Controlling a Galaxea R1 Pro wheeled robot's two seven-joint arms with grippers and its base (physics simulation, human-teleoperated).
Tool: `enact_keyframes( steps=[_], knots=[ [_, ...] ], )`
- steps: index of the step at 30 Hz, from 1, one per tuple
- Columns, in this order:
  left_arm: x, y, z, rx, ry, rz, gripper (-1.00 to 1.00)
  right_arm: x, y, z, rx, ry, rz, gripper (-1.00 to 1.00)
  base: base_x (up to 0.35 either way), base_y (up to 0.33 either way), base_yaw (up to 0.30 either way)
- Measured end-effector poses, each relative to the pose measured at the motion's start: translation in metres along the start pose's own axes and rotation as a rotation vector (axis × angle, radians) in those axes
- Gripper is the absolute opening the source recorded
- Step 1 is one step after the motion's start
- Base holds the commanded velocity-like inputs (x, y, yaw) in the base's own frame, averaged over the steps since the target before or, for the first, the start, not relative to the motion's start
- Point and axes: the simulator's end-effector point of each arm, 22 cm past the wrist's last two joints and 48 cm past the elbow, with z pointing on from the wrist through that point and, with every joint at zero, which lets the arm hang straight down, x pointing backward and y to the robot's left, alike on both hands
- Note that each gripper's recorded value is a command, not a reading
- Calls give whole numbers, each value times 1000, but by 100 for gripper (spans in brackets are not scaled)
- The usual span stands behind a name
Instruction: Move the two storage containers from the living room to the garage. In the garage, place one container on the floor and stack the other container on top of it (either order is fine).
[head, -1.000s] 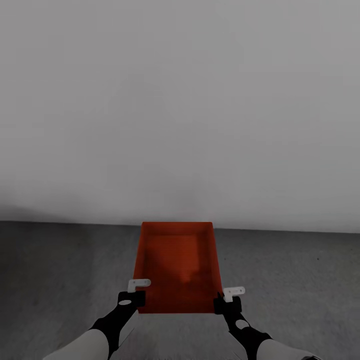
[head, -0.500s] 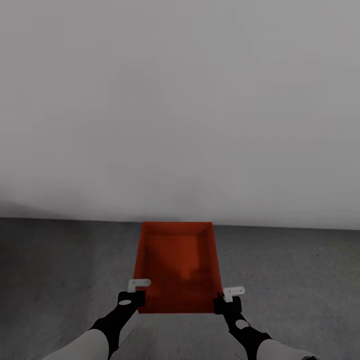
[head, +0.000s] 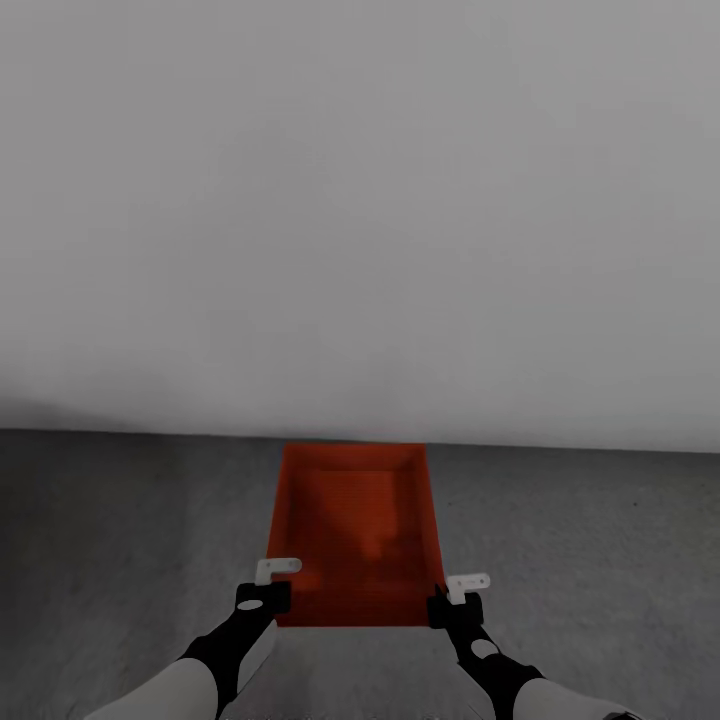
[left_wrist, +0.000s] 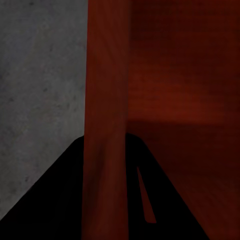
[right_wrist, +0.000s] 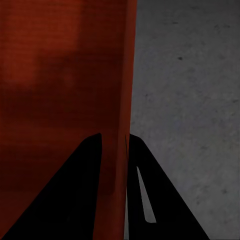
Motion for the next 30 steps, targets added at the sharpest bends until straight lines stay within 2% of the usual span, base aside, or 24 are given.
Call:
enact_keyframes(
  steps=[30],
  knots=[
    [11, -1, 9, 0, 19, 2, -100, 13, 1, 7, -1, 19, 0, -100, 0, 0, 0]
  ],
)
